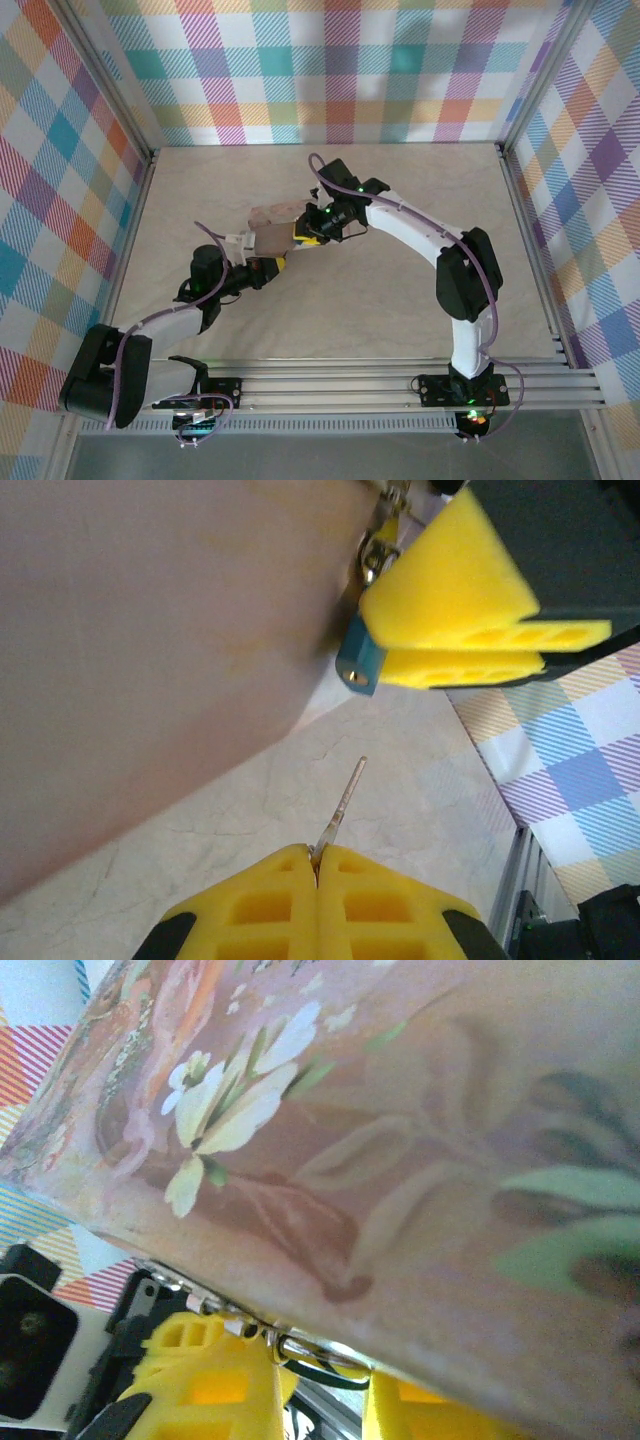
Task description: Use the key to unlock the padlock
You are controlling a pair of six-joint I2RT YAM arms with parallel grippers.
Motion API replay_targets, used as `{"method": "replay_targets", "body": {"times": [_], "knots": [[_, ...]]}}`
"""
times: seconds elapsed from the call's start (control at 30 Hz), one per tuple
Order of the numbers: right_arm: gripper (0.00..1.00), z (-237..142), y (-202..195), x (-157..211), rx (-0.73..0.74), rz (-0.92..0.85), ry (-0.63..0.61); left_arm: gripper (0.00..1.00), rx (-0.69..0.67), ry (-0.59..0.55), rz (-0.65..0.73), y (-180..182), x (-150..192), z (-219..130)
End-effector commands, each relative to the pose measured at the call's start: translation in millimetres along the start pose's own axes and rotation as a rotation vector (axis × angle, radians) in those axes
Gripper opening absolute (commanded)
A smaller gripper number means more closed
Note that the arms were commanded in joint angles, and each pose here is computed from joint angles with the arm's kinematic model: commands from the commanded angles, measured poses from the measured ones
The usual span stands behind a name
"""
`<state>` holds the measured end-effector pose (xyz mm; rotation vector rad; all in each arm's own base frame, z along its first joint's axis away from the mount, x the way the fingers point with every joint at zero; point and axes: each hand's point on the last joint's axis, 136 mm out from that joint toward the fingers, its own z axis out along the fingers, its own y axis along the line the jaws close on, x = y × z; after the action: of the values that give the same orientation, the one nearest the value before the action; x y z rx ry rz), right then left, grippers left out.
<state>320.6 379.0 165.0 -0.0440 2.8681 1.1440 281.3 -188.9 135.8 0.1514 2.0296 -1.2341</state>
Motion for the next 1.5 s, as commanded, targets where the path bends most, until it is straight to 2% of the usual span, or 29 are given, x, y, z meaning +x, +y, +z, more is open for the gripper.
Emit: {"method": "replay_targets", "body": {"times": [0.0, 1.47], "knots": [[0.00, -19, 26, -4, -0.091, -0.029, -0.041, 0.00, 0.066, -0.010, 0.027, -12, -14, 5], [0.00, -13, 22, 2, -0.105, -0.023, -0.014, 0.00, 0.096, -0.026, 0.001, -7, -34, 25]]}}
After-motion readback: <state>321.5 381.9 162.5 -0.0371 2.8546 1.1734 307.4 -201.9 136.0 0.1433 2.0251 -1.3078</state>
